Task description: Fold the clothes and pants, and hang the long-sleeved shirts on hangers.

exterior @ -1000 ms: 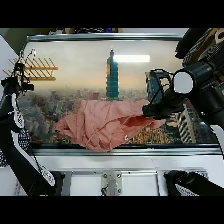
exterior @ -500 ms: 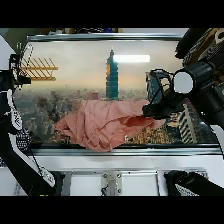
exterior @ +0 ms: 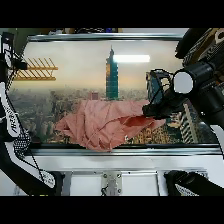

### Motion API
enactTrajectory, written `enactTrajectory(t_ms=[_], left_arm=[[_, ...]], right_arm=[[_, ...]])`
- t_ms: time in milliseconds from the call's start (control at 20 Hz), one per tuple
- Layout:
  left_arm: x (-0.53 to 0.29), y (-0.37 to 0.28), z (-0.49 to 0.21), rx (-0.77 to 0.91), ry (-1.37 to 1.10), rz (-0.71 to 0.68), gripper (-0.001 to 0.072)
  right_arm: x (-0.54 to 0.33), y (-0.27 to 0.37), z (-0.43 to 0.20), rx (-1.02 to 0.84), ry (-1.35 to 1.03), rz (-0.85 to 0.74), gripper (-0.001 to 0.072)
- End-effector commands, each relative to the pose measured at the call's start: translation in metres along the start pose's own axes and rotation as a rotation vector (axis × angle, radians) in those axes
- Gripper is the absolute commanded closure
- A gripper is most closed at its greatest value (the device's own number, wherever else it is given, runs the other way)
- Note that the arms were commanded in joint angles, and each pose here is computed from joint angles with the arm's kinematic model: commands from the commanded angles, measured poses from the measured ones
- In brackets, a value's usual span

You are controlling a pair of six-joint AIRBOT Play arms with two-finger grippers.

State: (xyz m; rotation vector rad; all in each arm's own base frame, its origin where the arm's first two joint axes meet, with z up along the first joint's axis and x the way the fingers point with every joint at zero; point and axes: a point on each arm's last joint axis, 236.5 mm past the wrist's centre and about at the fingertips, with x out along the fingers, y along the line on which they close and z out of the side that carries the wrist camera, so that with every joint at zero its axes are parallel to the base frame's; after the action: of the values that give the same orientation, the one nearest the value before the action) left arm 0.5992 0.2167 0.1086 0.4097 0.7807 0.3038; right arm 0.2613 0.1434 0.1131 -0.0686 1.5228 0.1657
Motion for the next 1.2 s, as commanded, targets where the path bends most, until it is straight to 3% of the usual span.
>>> enactTrajectory(t_ms=[0, 200, 350, 500, 600, 850, 1050, 1150], left_arm=[[-0.059, -0.018, 0.050, -0.005, -0.112, -0.038, 0.0703], [-0.150, -0.089, 0.092, -0.070, -0.207, -0.306, 0.0703], [-0.215, -0.151, 0.080, 0.145, -0.199, -0.562, 0.0703], [-0.285, -0.206, 0.036, 0.406, -0.162, -0.911, 0.0703], [-0.320, -0.222, 0.010, 0.469, -0.109, -1.085, 0.0702], [-0.331, -0.225, -0.003, 0.507, -0.067, -1.129, 0.0702], [-0.340, -0.225, -0.021, 0.799, -0.188, -1.185, 0.0703], [-0.339, -0.221, -0.030, 0.868, -0.228, -1.188, 0.0704]], right_arm=[[0.000, 0.000, 0.000, 0.001, 0.001, 0.000, 0.0702], [0.000, 0.000, 0.000, 0.001, 0.001, 0.000, 0.0702], [0.000, 0.000, 0.000, 0.001, 0.001, 0.000, 0.0702], [0.000, 0.000, 0.000, 0.001, 0.001, 0.000, 0.0702], [0.000, 0.000, 0.000, 0.001, 0.001, 0.000, 0.0702], [0.000, 0.000, 0.000, 0.001, 0.001, 0.000, 0.0702], [0.000, 0.000, 0.000, 0.001, 0.001, 0.000, 0.0702], [0.000, 0.000, 0.000, 0.001, 0.001, 0.000, 0.0702]])
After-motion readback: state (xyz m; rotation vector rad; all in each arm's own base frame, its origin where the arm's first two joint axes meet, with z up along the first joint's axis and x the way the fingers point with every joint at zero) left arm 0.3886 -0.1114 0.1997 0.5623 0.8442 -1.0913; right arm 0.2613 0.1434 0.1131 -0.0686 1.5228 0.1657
